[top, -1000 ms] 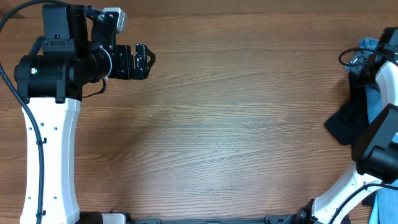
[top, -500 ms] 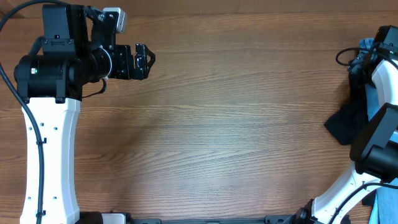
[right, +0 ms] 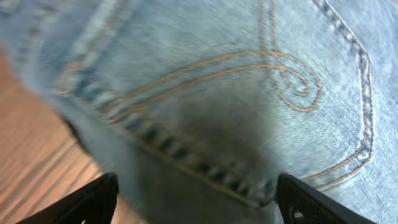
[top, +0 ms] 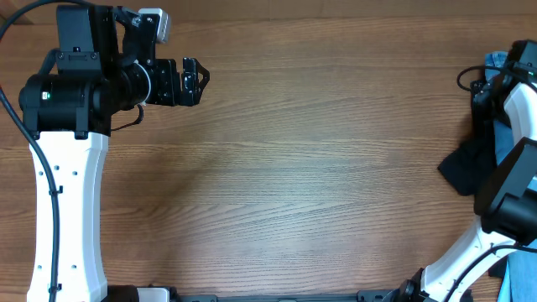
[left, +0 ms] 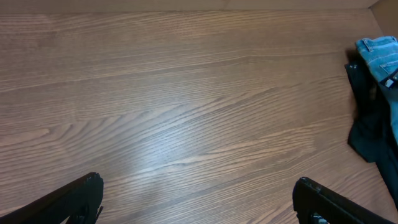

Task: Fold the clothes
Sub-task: 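Reach the right gripper into the pile and grasp the light-blue jeans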

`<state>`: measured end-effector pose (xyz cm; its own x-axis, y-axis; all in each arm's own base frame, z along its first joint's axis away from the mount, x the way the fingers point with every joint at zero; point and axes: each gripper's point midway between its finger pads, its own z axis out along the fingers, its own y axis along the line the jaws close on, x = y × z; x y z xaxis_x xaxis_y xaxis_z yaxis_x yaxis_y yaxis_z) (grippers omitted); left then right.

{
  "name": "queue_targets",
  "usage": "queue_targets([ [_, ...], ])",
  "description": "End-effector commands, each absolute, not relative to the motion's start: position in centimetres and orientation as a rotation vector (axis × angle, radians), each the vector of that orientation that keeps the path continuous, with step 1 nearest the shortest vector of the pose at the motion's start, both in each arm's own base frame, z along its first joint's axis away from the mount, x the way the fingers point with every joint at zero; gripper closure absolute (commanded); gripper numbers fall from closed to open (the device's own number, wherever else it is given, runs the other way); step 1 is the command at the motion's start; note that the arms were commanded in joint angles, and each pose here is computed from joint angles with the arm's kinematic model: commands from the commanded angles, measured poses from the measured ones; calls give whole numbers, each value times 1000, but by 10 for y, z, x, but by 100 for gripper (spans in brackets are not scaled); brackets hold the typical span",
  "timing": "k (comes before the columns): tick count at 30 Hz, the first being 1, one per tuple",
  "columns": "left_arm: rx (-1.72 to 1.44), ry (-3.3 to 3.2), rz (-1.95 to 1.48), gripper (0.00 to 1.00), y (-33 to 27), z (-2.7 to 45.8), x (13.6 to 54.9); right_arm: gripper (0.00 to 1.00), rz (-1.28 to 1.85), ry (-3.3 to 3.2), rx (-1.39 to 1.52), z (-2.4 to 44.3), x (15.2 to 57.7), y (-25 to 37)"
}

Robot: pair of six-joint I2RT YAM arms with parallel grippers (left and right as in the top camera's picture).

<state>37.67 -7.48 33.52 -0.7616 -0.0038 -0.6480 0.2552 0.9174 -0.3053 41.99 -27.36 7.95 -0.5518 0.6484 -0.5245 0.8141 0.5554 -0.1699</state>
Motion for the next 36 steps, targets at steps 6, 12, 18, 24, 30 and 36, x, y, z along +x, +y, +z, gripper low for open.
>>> queue_targets([
  [6, 186, 2360, -515, 0, -75, 346, 379, 70, -440, 2428, 1256, 60, 413, -279],
  [12, 186, 2361, -516, 0, -75, 346, 379, 88, -180, 2359, 1048, 147, 437, -249],
  [18, 186, 2360, -515, 0, -75, 346, 379, 96, 78, 2274, 826, 235, 440, -187],
  [24, 189, 2337, -511, 0, -75, 351, 382, 96, 44, 2269, 568, 272, 448, -131],
  [30, 190, 2332, -509, 0, -75, 352, 382, 96, -212, 2197, 780, 274, 424, -204],
  [36, 193, 2318, -506, 0, -75, 354, 385, 94, -251, 2100, 1001, 275, 394, -261],
])
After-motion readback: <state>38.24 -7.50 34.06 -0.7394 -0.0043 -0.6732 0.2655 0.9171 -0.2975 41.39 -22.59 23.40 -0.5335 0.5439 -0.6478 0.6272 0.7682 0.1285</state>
